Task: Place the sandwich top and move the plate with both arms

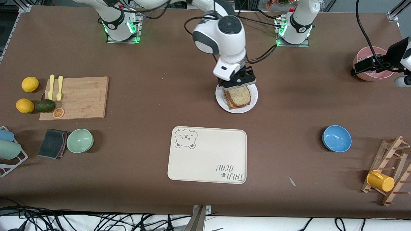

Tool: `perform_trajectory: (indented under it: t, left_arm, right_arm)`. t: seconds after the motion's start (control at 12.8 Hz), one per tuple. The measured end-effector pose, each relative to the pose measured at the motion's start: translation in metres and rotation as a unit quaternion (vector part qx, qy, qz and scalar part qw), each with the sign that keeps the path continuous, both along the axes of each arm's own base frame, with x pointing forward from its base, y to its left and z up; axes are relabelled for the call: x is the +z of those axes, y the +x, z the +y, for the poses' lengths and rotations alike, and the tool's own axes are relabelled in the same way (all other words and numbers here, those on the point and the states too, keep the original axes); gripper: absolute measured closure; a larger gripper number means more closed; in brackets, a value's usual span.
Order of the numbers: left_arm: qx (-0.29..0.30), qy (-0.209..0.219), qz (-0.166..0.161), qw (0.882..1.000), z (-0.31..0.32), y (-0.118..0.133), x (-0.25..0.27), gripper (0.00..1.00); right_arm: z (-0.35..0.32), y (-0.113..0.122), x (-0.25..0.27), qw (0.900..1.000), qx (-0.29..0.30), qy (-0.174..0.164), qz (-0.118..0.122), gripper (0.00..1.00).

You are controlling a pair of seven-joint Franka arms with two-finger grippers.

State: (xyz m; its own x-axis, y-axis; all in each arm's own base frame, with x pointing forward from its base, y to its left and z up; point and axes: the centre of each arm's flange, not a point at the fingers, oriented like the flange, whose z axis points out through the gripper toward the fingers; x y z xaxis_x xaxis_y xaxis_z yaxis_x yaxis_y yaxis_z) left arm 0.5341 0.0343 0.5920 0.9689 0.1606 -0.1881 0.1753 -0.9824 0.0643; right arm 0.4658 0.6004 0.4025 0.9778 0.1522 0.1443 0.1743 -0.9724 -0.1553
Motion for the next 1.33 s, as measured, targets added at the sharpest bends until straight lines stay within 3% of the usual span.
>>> perform_trajectory:
  t: [0.23, 0.47, 0.78, 0.94, 1.17, 1.33]
  left_arm:
    - [0.000, 0.000, 0.000, 1.000, 0.000, 0.000, 0.000, 0.00]
    - [0.000, 0.000, 0.000, 1.000, 0.000, 0.000, 0.000, 0.00]
    - [0.002, 0.000, 0.002, 1.000, 0.002, -0.001, 0.000, 0.00]
    - [0.002, 0.000, 0.002, 1.000, 0.002, -0.001, 0.000, 0.00]
    - [-0.002, 0.002, 0.004, 1.000, 0.001, -0.001, 0.000, 0.00]
    - [-0.023, 0.036, 0.000, 0.999, -0.009, 0.000, 0.007, 0.00]
  right_arm:
    - [-0.076, 0.026, 0.037, 0.999, -0.040, -0.008, 0.013, 0.00]
    - [-0.154, 0.039, 0.052, 0.996, -0.070, -0.055, 0.028, 0.00]
    - [-0.277, 0.074, 0.100, 0.988, -0.124, -0.086, 0.021, 0.00]
    - [-0.339, 0.093, 0.120, 0.989, -0.121, -0.086, 0.023, 0.00]
    - [-0.405, 0.102, 0.143, 0.990, -0.112, -0.072, 0.037, 0.00]
    - [-0.441, 0.103, 0.153, 0.991, -0.103, -0.077, 0.047, 0.00]
